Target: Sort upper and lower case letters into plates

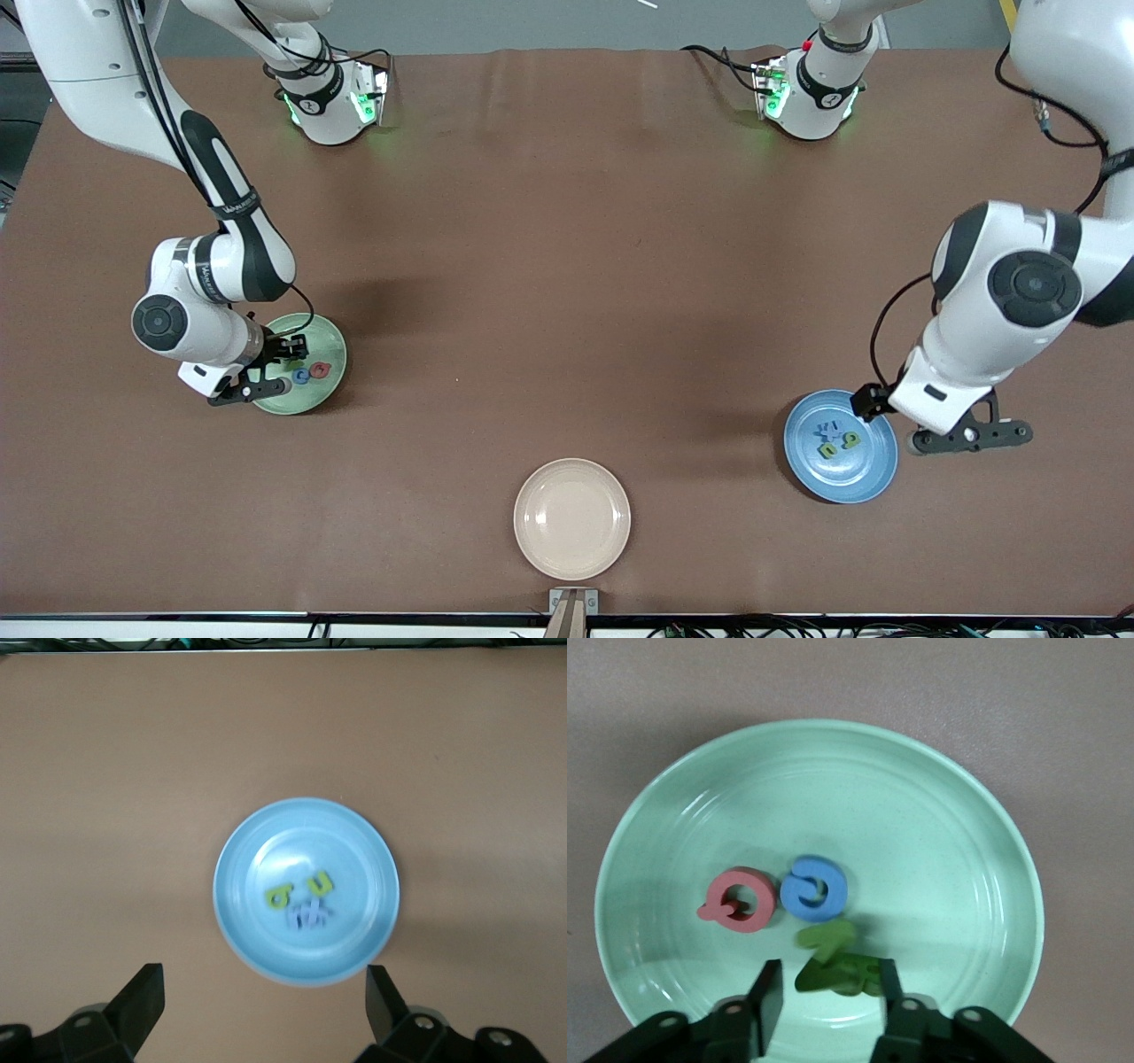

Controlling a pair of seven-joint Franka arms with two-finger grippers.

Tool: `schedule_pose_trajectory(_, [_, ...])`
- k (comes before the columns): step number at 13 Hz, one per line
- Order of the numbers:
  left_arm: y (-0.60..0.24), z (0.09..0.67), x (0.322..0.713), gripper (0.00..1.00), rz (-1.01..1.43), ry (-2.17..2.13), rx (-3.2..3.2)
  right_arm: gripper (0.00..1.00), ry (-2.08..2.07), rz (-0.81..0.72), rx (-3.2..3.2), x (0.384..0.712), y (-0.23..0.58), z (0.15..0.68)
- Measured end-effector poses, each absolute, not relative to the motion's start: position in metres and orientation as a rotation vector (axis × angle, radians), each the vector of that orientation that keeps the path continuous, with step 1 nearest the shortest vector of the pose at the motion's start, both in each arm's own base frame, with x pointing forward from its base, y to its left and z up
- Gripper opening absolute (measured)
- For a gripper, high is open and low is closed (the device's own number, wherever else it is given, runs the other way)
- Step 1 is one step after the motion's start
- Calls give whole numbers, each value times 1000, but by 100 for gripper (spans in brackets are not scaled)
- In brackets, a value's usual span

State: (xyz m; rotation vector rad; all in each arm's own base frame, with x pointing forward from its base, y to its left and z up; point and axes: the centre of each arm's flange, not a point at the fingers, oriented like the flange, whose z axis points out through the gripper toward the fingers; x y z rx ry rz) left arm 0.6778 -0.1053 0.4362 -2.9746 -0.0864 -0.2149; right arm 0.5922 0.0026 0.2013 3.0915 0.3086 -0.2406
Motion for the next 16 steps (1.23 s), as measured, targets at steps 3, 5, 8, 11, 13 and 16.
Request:
schedule_pose_trajectory(3, [-117,490,650,100,-152,-52,-2981,90,295,-201,3092,608,-1,223])
schedule_pose_trajectory(5, [-119,523,630,100,-111,-1,-2977,100,281,-209,3087,627,-3,258])
schedule_pose_trajectory(8, [-119,571,598,100,-72,29,-2998,100,226,-216,3079,647,-18,344])
schedule_pose_trajectory(11, [-98,607,570,100,-31,62,-2997,100,106,-172,3079,633,-41,437])
schedule_pose_trajectory(13, [-88,615,558,100,-1,46,-3020,100,36,-127,3075,626,-43,483])
schedule_pose_trajectory(16, [-75,615,547,100,37,-6,-3074,100,-16,-107,3074,628,-47,534])
